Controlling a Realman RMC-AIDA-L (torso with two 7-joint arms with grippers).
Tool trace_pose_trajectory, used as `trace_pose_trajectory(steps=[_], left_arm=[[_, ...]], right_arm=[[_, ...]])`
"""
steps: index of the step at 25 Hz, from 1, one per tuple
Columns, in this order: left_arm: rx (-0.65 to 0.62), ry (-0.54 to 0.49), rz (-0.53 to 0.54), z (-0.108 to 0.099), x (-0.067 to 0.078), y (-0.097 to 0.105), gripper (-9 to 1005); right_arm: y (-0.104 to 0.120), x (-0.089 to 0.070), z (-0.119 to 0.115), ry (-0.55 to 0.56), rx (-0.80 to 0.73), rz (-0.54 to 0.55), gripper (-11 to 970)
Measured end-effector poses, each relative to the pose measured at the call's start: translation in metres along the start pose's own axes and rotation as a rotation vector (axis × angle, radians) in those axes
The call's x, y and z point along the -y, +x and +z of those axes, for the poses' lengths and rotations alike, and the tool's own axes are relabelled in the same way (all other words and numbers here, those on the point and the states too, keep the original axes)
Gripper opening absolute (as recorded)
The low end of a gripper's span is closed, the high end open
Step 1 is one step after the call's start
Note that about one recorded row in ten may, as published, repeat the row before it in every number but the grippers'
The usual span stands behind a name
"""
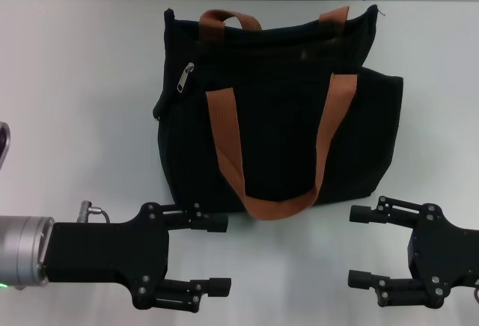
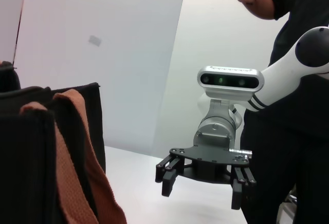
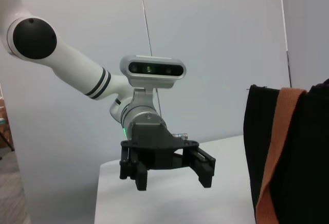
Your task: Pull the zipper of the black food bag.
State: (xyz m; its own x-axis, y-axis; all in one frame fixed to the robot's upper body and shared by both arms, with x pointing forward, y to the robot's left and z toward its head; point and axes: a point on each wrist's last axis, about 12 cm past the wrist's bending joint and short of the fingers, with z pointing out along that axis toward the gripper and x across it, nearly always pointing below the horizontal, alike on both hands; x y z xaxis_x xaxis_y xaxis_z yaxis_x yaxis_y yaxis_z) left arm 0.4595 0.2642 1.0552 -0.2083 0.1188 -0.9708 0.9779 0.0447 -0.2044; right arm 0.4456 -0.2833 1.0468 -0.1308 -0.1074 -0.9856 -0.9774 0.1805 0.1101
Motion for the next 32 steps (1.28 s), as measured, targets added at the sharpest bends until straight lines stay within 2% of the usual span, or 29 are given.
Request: trace_pose_trajectory(steps=[18, 23, 24, 27, 28, 29, 30, 32], left_arm=[[0.028, 0.001, 0.0, -0.007, 0.004, -0.002, 760], [0.118, -0.011, 0.016, -0.014, 0.007, -0.01, 753], [0.185, -0.032, 0.041, -0.016, 0.008, -0.016, 751], [0.243, -0.07, 0.072, -0.017, 0.007, -0.019, 747], [0.282, -0.105, 0.096, -0.017, 0.007, -0.021, 746], [0.356, -0.187, 0.136, -0.021, 0.006, -0.023, 744], [0.356, -0.187, 0.136, -0.021, 0.006, -0.023, 743], [0.448, -0.316, 0.175, -0.029, 0.005, -0.024, 740]], right_arm=[[0.0, 0.0, 0.0, -0.001, -0.004, 0.0, 811], [0.0, 0.001, 0.0, 0.002, -0.003, 0.0, 811], [0.0, 0.001, 0.0, 0.005, -0.002, 0.0, 811], [0.0, 0.001, 0.0, 0.006, -0.002, -0.001, 811], [0.0, 0.001, 0.0, 0.007, -0.002, 0.0, 811], [0.0, 0.001, 0.0, 0.007, -0.002, 0.002, 811], [0.0, 0.001, 0.0, 0.007, -0.002, 0.002, 811], [0.0, 0.001, 0.0, 0.006, -0.002, 0.004, 811]])
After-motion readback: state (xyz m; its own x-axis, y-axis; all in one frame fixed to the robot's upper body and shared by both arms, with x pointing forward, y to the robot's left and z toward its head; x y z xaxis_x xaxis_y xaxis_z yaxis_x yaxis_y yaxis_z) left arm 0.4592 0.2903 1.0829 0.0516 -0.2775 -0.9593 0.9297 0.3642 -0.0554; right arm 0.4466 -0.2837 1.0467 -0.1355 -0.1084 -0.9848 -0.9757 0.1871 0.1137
